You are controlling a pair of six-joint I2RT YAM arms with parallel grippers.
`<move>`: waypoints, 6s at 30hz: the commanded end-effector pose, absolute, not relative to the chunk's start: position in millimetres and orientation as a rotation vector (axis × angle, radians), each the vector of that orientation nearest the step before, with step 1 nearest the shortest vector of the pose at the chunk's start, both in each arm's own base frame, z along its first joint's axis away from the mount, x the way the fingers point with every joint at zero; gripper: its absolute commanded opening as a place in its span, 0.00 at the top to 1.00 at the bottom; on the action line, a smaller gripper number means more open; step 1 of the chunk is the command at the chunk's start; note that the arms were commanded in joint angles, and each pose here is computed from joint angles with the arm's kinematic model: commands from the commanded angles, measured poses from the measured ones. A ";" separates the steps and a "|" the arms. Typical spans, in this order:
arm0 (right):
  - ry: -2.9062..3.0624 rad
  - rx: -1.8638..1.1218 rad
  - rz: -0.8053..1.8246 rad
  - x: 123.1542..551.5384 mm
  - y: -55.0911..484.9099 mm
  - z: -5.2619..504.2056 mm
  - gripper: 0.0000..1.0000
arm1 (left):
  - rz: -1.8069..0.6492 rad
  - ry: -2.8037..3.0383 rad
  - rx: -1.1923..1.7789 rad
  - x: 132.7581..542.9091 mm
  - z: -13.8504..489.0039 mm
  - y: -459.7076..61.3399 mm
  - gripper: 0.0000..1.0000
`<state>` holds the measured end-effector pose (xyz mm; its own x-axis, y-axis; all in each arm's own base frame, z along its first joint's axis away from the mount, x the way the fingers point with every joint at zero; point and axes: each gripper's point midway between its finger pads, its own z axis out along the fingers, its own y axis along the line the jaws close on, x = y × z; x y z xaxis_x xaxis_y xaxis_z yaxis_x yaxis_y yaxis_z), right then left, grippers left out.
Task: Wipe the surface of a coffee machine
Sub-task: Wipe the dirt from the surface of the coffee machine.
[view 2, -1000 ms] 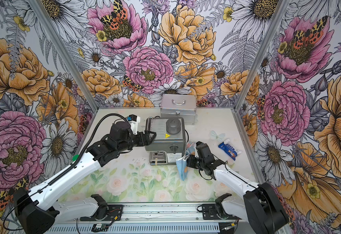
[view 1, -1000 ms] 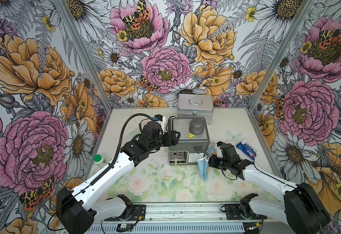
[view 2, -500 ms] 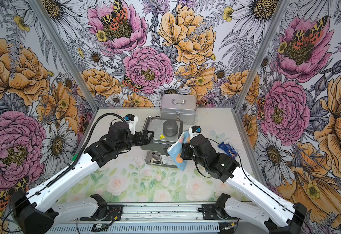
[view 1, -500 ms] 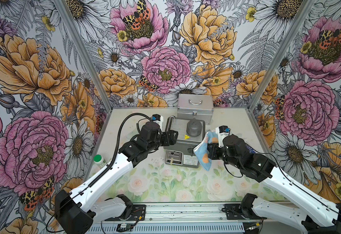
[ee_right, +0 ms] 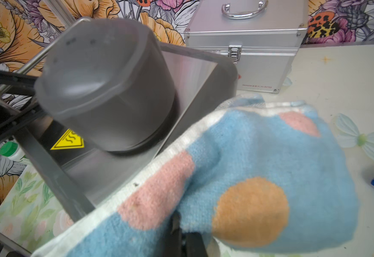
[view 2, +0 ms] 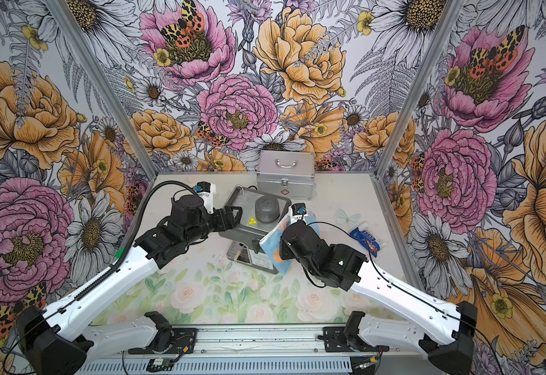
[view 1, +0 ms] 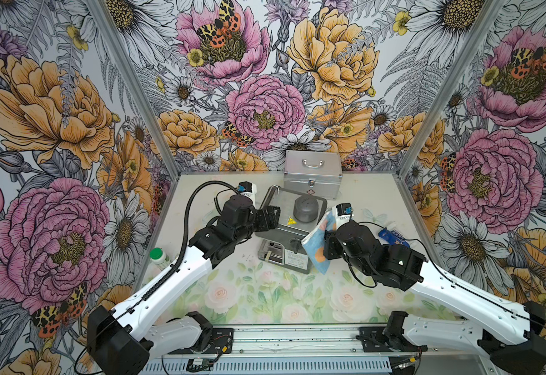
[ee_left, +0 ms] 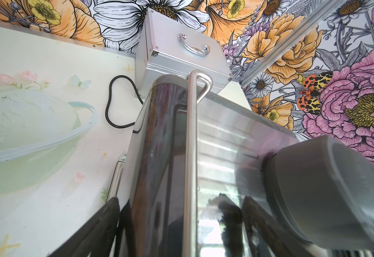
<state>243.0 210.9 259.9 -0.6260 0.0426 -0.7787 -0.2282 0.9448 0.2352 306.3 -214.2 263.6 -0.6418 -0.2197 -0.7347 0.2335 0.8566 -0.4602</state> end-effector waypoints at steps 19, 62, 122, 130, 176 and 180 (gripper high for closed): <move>2.119 -0.106 0.535 343.6 248.3 317.5 1.00 | -0.783 2.436 0.163 237.1 196.0 -261.5 0.16; 1.857 -0.553 0.024 212.9 363.4 281.6 1.00 | -0.743 2.406 0.095 282.7 211.7 -214.2 0.15; 1.958 -0.430 -0.255 189.2 238.2 140.1 1.00 | -0.732 2.402 0.077 271.1 204.5 -211.3 0.15; 1.983 -0.404 -0.228 215.5 241.7 134.0 1.00 | -0.725 2.423 0.074 268.1 196.0 -212.1 0.15; 1.789 -0.477 -0.408 217.8 283.2 200.3 1.00 | -0.748 2.378 0.064 231.7 189.8 -211.2 0.15; 1.818 -0.505 -0.460 225.2 280.0 175.3 1.00 | -0.747 2.376 0.060 232.7 190.3 -210.4 0.15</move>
